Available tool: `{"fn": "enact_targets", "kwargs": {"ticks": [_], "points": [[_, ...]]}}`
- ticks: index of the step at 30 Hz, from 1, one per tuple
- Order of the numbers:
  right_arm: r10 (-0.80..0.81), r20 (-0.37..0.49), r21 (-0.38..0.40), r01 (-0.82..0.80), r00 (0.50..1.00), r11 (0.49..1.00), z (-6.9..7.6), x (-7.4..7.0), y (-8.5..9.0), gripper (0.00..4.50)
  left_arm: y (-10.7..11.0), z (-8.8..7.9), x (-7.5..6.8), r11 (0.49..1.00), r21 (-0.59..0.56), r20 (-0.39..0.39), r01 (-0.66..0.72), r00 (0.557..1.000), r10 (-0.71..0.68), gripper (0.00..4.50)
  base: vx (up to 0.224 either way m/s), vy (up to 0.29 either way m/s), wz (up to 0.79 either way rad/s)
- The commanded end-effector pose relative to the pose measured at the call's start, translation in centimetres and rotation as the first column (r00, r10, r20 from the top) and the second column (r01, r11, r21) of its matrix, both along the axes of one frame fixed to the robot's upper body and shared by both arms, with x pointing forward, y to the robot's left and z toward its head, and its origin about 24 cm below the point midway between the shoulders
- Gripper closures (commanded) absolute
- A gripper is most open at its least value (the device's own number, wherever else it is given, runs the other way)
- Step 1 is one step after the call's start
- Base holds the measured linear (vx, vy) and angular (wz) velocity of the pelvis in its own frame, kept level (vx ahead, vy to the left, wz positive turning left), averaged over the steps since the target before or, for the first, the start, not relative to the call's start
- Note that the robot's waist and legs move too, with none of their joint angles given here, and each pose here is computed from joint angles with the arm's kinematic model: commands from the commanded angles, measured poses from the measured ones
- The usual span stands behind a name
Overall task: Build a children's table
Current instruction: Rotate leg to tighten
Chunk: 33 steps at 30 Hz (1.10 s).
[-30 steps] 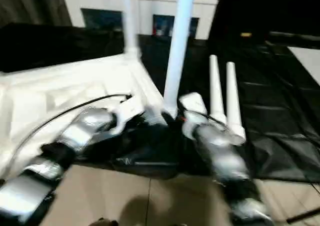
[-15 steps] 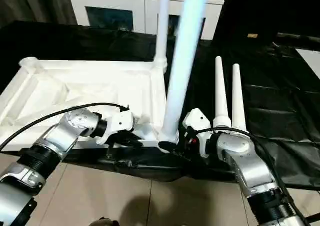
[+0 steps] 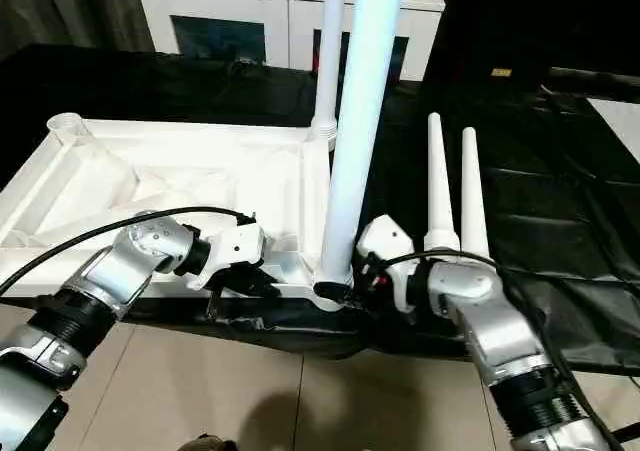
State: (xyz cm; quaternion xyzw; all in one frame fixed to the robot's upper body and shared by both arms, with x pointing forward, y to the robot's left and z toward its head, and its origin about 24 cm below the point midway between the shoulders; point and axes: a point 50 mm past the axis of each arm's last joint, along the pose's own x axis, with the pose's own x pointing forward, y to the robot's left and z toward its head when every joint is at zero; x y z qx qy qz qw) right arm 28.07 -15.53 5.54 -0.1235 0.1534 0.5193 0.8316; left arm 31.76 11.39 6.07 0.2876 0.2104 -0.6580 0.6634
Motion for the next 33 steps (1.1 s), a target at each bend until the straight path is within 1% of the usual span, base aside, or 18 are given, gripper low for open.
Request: {"fn": "enact_targets", "kwargs": {"ticks": [1,6,10,11,13,15,17,18,19,20,22,24,26,27,28,30,32,33], "points": [[-0.009,0.001,-0.041,0.009,1.000,0.999,-0.2,0.3,-0.4,1.75,-0.4,0.5,-0.2,0.999,0.007,0.019,0.045,0.999,-0.045,4.50,0.000,0.000,0.00],[-0.017,-0.002,-0.041,0.017,1.000,0.999,-0.2,0.4,-0.5,1.84,-0.3,0.5,-0.2,0.999,0.014,0.017,0.044,0.999,-0.045,4.50,0.000,0.000,0.00],[-0.212,-0.011,0.013,0.212,0.977,0.977,-1.0,1.5,-0.8,1.85,-0.1,0.3,0.3,0.999,0.024,0.038,-0.025,0.999,0.024,4.50,0.000,0.000,0.00],[-0.219,-0.012,0.014,0.219,0.976,0.976,-1.0,1.6,-0.8,1.85,-0.1,0.2,0.3,0.999,0.024,0.040,-0.030,0.999,0.029,4.50,0.000,0.000,0.00],[-0.345,-0.024,0.038,0.346,0.938,0.938,-1.6,2.3,-0.7,1.85,-0.3,0.2,1.1,0.992,-0.004,0.062,-0.129,0.990,0.129,4.50,0.000,0.000,0.00],[-0.501,-0.072,0.066,0.505,0.862,0.860,-2.4,3.1,-0.4,1.86,-0.9,0.3,2.1,0.967,-0.057,0.082,-0.246,0.965,0.251,4.50,0.000,0.000,0.00],[-0.635,-0.126,0.066,0.645,0.762,0.762,-3.2,3.8,0.0,1.86,-1.5,0.3,2.9,0.927,-0.103,0.089,-0.360,0.925,0.369,4.50,0.000,0.000,0.00],[-0.635,-0.126,0.066,0.645,0.762,0.762,-3.2,3.8,0.0,1.86,-1.5,0.3,2.9,0.927,-0.103,0.089,-0.360,0.925,0.369,4.50,0.000,0.000,0.00],[-0.766,-0.181,0.040,0.782,0.617,0.621,-4.3,4.5,0.7,1.86,-2.4,0.3,3.9,0.854,-0.143,0.090,-0.500,0.853,0.514,4.50,0.000,0.000,0.00],[-0.766,-0.181,0.040,0.782,0.617,0.621,-4.3,4.5,0.7,1.86,-2.4,0.3,3.9,0.854,-0.143,0.090,-0.500,0.853,0.514,4.50,0.000,0.000,0.00],[-0.845,-0.194,0.006,0.862,0.499,0.508,-5.1,5.0,1.7,1.86,-3.4,0.2,4.6,0.787,-0.167,0.099,-0.594,0.784,0.613,4.50,0.000,0.000,0.00],[-0.846,-0.198,0.003,0.863,0.495,0.505,-5.3,5.1,2.9,1.87,-4.1,0.2,4.8,0.768,-0.180,0.109,-0.614,0.764,0.636,4.50,0.000,0.000,0.00],[-0.837,-0.193,0.001,0.853,0.512,0.522,-5.4,5.3,4.5,1.87,-5.0,0.2,4.9,0.756,-0.196,0.127,-0.624,0.749,0.651,4.50,0.000,0.000,0.00],[-0.837,-0.193,0.001,0.853,0.512,0.522,-5.4,5.3,4.5,1.52,-5.0,0.2,4.9,0.756,-0.196,0.127,-0.624,0.749,0.651,4.50,0.000,0.000,0.00],[-0.808,-0.170,0.045,0.824,0.564,0.565,-4.6,5.7,5.6,1.17,-5.7,0.3,4.8,0.783,-0.202,0.157,-0.589,0.769,0.619,4.50,0.000,0.000,0.00],[-0.800,-0.152,0.066,0.814,0.580,0.578,-4.2,5.9,5.8,1.17,-5.8,0.4,4.8,0.798,-0.200,0.175,-0.568,0.781,0.600,4.50,0.000,0.000,0.00],[-0.801,-0.125,0.112,0.810,0.586,0.575,-3.4,6.2,5.4,0.82,-5.4,0.3,4.8,0.815,-0.180,0.202,-0.550,0.791,0.578,4.50,0.000,0.000,0.00],[-0.803,-0.111,0.123,0.810,0.585,0.573,-3.2,6.3,5.1,0.82,-5.2,0.3,4.8,0.822,-0.174,0.212,-0.543,0.794,0.570,4.50,0.000,0.000,0.00]]}}
